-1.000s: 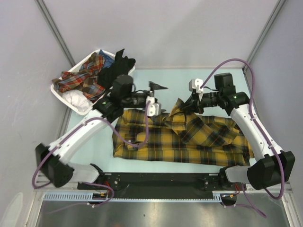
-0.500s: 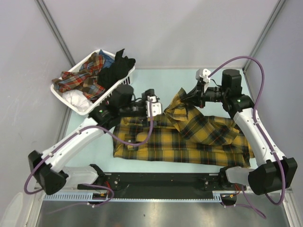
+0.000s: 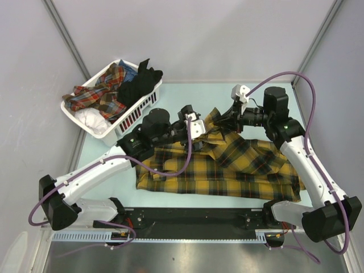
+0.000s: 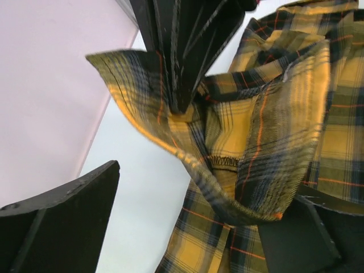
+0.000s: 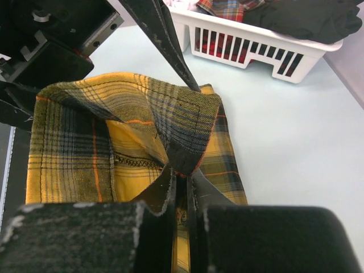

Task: Fold and stack the long sleeve shirts
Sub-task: Fold the shirt

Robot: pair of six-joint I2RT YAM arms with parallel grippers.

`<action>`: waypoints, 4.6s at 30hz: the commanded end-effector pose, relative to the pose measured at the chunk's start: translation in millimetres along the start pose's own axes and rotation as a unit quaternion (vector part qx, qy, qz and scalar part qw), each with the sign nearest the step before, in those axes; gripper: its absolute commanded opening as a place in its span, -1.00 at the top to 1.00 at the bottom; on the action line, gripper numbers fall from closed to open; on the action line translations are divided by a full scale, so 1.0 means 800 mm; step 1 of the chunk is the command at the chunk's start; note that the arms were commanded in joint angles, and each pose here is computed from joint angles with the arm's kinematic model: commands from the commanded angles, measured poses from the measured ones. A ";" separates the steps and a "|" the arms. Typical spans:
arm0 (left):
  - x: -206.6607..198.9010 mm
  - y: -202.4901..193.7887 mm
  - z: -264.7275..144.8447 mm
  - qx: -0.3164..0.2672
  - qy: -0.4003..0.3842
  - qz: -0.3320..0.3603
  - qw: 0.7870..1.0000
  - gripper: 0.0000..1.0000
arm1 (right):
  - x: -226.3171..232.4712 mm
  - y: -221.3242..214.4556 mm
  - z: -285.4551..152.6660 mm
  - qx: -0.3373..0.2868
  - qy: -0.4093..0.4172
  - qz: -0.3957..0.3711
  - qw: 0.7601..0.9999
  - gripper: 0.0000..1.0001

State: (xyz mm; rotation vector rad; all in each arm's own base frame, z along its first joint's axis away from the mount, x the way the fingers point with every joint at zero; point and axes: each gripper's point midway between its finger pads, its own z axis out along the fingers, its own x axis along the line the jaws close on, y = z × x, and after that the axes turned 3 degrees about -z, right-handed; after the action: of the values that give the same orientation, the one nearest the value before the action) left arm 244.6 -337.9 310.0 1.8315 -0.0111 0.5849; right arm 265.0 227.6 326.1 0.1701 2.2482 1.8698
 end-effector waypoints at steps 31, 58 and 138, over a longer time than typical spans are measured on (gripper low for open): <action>-0.054 0.055 -0.027 -0.096 -0.171 -0.010 0.980 1.00 | -0.009 0.016 -0.067 0.059 -0.115 -0.070 0.989 -0.29; -0.217 0.135 -0.102 -0.193 -0.444 0.087 0.871 0.81 | -0.102 -0.279 -0.213 0.224 -0.161 0.384 0.881 0.13; -0.015 -0.348 -0.043 0.372 -0.031 -0.305 0.876 -0.32 | -0.011 -0.405 -0.233 0.500 -0.156 0.364 0.770 -0.03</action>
State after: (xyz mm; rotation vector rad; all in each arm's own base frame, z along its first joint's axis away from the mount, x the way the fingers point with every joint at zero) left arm 296.8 -227.0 82.2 2.2965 0.8096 0.0521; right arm 217.7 11.6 67.0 1.5507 2.9405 0.6172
